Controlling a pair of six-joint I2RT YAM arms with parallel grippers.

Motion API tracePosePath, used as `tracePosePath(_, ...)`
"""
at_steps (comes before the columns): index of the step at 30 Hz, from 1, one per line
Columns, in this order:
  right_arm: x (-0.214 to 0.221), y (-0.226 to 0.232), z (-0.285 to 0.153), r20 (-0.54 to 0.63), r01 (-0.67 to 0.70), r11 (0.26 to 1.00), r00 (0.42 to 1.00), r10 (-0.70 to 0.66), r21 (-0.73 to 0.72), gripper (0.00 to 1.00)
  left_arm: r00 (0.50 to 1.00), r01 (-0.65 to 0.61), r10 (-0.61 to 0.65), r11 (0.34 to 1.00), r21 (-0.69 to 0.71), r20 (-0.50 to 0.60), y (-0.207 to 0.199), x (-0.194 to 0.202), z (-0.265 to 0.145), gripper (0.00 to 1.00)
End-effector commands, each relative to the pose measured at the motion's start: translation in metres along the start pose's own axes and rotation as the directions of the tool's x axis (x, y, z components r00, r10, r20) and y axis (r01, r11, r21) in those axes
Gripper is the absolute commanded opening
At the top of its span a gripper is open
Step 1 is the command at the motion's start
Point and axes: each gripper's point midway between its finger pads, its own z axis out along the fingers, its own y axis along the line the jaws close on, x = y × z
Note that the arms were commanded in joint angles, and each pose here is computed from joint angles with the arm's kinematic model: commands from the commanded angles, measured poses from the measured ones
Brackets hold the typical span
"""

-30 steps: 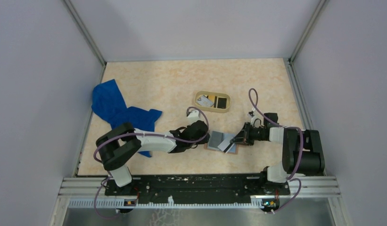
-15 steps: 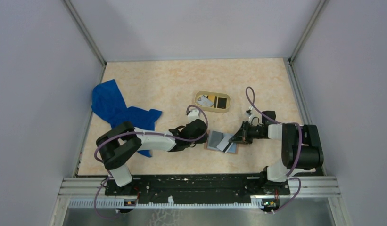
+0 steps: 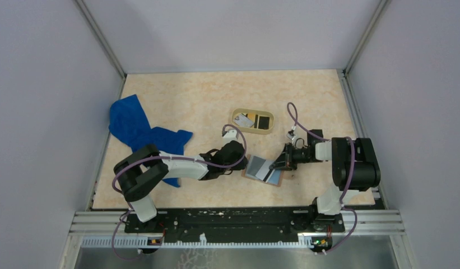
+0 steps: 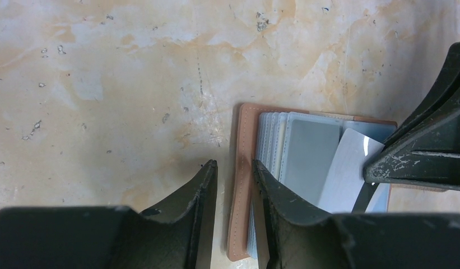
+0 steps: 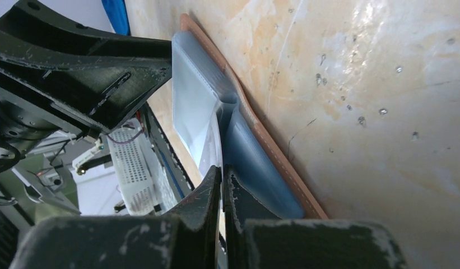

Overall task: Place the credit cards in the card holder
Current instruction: Insert the credit card into the card holder.

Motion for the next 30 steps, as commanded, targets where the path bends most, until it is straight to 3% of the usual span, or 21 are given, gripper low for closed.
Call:
tracePosePath(1, -0.005, -0.01, 0.002, -0.021, -0.01, 0.998, 1.0, 0.012, 0.062, 0.0, 0.998, -0.039, 0.038, 0.999, -0.018, -0.049, 0.014, 0.013, 0.001, 0.36)
tracePosePath(11, -0.004, -0.023, 0.001, -0.035, -0.059, 0.988, 0.997, 0.065, 0.146, 0.0, 0.997, -0.051, 0.052, 0.999, 0.009, -0.049, 0.008, 0.009, 0.003, 0.35)
tracePosePath(30, -0.008, -0.012, 0.017, -0.106, 0.008, 0.995, 0.994, 0.002, 0.1, 0.02, 0.995, -0.064, 0.068, 0.996, 0.054, -0.069, 0.0, 0.014, 0.006, 0.35)
